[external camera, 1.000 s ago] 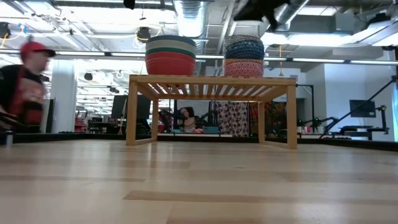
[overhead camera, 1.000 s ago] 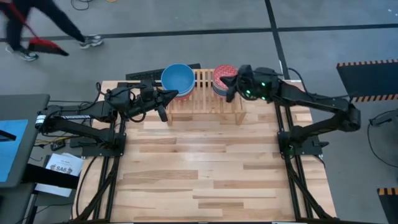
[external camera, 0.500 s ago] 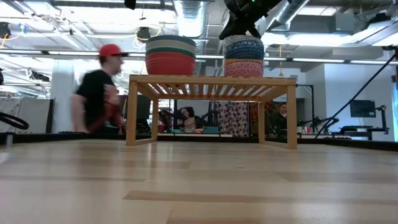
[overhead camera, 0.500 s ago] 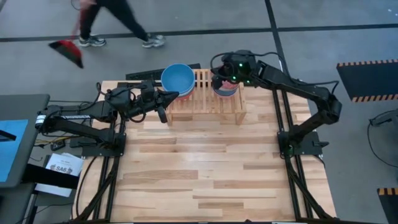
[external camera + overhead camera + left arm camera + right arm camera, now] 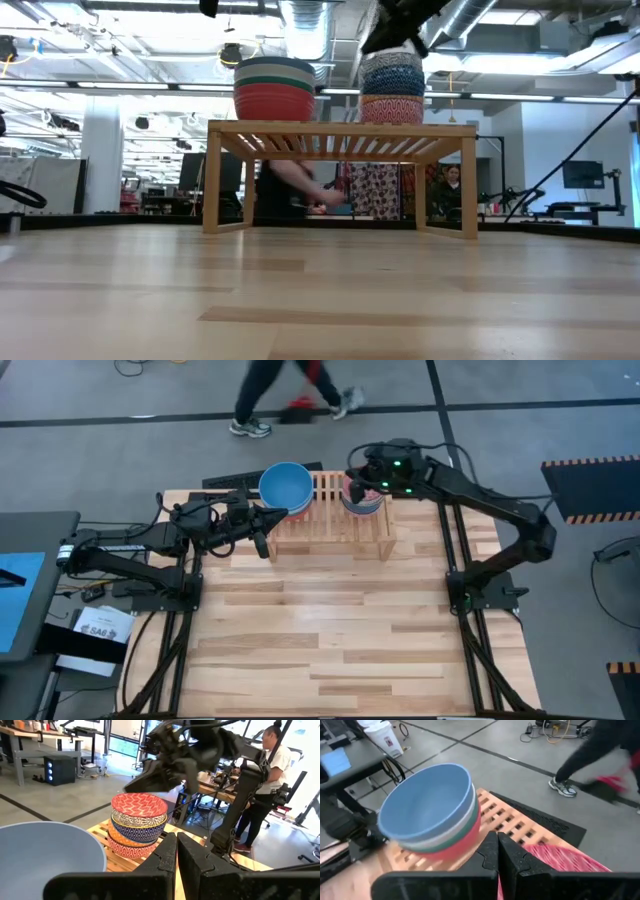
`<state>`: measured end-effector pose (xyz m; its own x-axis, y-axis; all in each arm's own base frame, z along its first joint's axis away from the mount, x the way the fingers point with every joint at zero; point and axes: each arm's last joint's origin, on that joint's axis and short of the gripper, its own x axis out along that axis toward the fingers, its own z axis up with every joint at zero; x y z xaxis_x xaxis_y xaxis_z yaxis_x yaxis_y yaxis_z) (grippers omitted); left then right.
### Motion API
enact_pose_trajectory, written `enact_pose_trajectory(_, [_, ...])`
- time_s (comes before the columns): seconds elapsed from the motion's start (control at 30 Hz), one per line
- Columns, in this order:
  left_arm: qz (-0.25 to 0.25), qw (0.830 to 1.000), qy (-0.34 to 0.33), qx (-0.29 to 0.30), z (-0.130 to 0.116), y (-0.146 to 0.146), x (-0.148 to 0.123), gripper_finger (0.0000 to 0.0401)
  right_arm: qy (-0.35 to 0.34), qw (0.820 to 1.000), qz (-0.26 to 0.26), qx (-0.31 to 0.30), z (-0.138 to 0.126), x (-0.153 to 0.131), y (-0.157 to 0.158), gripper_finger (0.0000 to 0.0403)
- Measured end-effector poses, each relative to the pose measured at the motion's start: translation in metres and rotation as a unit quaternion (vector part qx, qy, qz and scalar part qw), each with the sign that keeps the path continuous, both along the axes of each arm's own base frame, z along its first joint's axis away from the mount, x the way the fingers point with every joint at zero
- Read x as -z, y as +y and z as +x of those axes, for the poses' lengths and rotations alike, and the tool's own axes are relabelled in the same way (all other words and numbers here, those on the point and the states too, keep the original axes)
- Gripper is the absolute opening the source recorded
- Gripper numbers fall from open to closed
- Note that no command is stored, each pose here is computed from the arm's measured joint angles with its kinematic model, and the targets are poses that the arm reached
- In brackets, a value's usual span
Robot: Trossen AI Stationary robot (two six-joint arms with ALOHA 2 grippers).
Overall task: Place and stack bowls onto a shelf
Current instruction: Adjust the small stacked bowls on the shelf
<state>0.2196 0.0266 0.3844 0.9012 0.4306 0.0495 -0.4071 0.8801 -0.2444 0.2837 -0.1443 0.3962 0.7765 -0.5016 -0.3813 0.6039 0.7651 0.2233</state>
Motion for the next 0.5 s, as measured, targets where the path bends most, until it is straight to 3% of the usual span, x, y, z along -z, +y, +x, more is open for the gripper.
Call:
enact_pose_trajectory(0.3, [0.003,1.000,0.002,0.000,0.000,0.000,0.000,0.0000,-0.009,1.000,-0.020,-0.019,-0.069,-0.011,0.068,0.0018])
enact_pose_trajectory(0.4, [0.003,1.000,0.002,0.000,0.000,0.000,0.000,0.0000,-0.027,0.999,-0.023,-0.010,-0.086,0.002,0.088,0.0018])
enact_pose_trajectory(0.5, [0.003,1.000,0.002,0.000,0.000,0.000,0.000,0.0000,-0.036,0.999,-0.021,0.002,-0.086,0.026,0.098,0.0018])
